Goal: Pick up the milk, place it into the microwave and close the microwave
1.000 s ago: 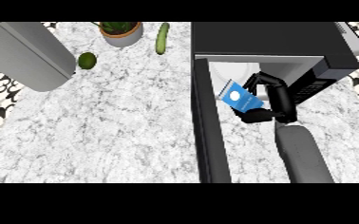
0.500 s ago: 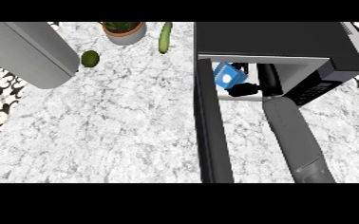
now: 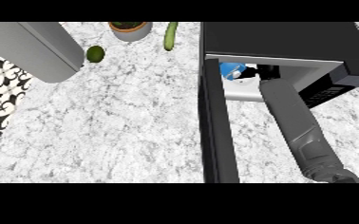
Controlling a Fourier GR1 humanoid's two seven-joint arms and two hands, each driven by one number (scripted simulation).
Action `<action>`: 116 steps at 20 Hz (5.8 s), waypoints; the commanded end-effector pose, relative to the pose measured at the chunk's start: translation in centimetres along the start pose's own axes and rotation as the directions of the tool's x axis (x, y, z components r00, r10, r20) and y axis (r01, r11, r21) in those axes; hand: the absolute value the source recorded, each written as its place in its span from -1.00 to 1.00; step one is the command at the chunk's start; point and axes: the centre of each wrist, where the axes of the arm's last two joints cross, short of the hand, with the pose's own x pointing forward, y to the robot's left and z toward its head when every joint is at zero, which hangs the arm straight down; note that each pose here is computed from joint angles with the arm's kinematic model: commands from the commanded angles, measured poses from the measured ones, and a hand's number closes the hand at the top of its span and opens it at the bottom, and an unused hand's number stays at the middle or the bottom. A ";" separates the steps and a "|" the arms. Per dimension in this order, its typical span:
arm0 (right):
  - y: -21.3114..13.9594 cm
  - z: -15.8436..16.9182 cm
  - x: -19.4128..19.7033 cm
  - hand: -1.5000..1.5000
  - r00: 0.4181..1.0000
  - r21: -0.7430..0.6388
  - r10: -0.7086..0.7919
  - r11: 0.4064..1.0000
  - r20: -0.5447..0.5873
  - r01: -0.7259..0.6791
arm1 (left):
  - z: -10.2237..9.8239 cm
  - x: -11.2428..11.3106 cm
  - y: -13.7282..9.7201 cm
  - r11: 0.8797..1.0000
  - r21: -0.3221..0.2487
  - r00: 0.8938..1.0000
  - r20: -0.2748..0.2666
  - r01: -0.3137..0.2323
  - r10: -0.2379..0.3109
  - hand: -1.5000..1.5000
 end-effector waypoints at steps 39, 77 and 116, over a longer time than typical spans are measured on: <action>-3.2 -1.7 -1.1 -1.00 0.994 -0.018 0.101 0.995 0.036 -0.100 | -4.5 -3.2 -1.1 0.968 -0.247 0.999 -0.030 -0.045 0.038 -1.00; -5.2 20.8 -12.4 -1.00 0.854 0.046 -0.499 0.859 -0.149 0.510 | -9.4 -5.1 -15.7 0.836 -0.540 0.994 -0.098 -0.096 0.052 1.00; -18.7 23.6 -0.8 -1.00 0.766 0.296 -0.634 0.755 0.103 0.585 | -11.2 -19.0 -31.4 0.788 -0.615 0.992 -0.079 0.028 -0.096 1.00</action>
